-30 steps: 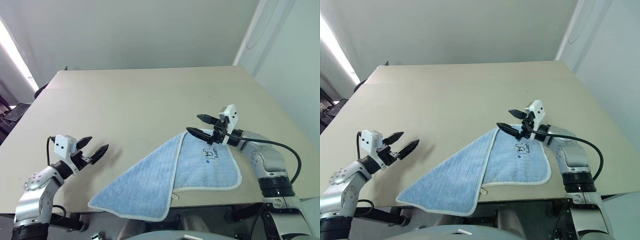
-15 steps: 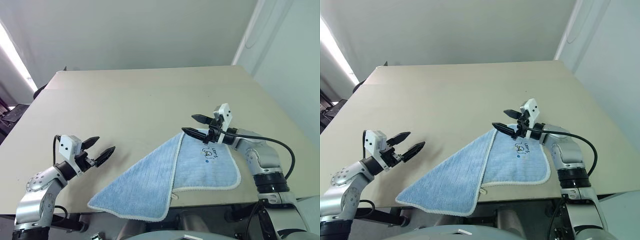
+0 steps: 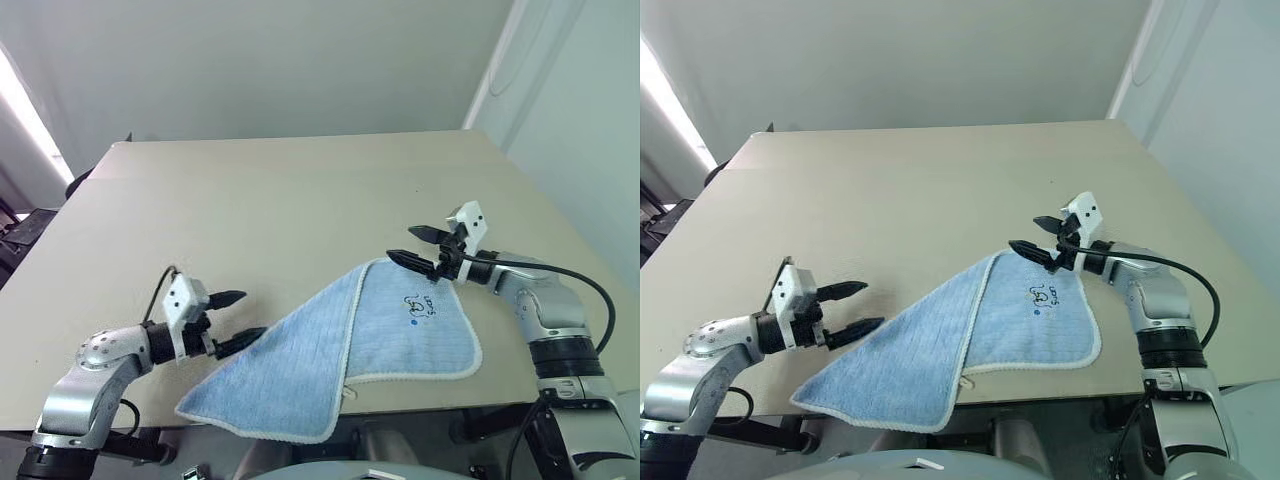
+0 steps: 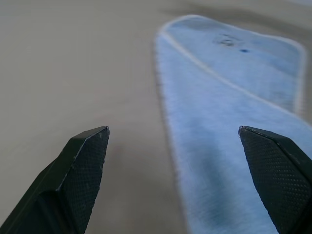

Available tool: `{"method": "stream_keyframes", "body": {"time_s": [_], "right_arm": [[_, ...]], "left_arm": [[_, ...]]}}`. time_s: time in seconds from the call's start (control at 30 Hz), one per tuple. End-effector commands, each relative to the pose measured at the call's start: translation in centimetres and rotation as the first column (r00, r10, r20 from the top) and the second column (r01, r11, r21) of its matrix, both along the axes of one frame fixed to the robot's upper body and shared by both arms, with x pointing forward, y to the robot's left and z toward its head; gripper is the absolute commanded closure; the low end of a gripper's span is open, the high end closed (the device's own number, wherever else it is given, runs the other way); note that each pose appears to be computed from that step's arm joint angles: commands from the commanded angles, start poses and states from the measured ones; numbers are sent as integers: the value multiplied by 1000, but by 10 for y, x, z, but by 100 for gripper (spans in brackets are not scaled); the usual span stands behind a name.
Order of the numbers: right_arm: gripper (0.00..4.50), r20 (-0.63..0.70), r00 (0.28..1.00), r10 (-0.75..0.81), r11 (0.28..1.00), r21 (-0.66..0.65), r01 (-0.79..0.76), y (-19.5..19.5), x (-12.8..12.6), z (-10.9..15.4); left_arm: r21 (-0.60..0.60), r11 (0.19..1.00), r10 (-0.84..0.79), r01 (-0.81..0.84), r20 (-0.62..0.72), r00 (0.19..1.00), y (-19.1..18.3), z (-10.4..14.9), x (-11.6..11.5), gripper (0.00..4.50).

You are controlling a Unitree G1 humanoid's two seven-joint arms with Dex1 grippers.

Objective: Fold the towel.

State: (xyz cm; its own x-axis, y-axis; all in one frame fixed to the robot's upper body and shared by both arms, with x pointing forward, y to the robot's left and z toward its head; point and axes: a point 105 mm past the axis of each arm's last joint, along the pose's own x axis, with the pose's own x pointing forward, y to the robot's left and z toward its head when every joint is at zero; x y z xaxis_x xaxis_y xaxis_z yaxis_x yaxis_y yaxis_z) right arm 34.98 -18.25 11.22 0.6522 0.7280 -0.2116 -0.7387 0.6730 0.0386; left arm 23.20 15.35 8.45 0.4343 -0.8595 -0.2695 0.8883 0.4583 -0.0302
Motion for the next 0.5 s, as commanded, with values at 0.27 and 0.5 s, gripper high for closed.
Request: {"method": "stream_keyframes", "body": {"time_s": [0.27, 0.5], "right_arm": [[1, 56, 998, -37, 999, 11, 37, -9, -3, 19], [1, 64, 997, -44, 999, -10, 45, -14, -8, 25]], "left_arm": [[139, 951, -285, 275, 54, 957, -62, -19, -15, 0], [194, 899, -416, 392, 106, 903, -91, -12, -24, 0]]}}
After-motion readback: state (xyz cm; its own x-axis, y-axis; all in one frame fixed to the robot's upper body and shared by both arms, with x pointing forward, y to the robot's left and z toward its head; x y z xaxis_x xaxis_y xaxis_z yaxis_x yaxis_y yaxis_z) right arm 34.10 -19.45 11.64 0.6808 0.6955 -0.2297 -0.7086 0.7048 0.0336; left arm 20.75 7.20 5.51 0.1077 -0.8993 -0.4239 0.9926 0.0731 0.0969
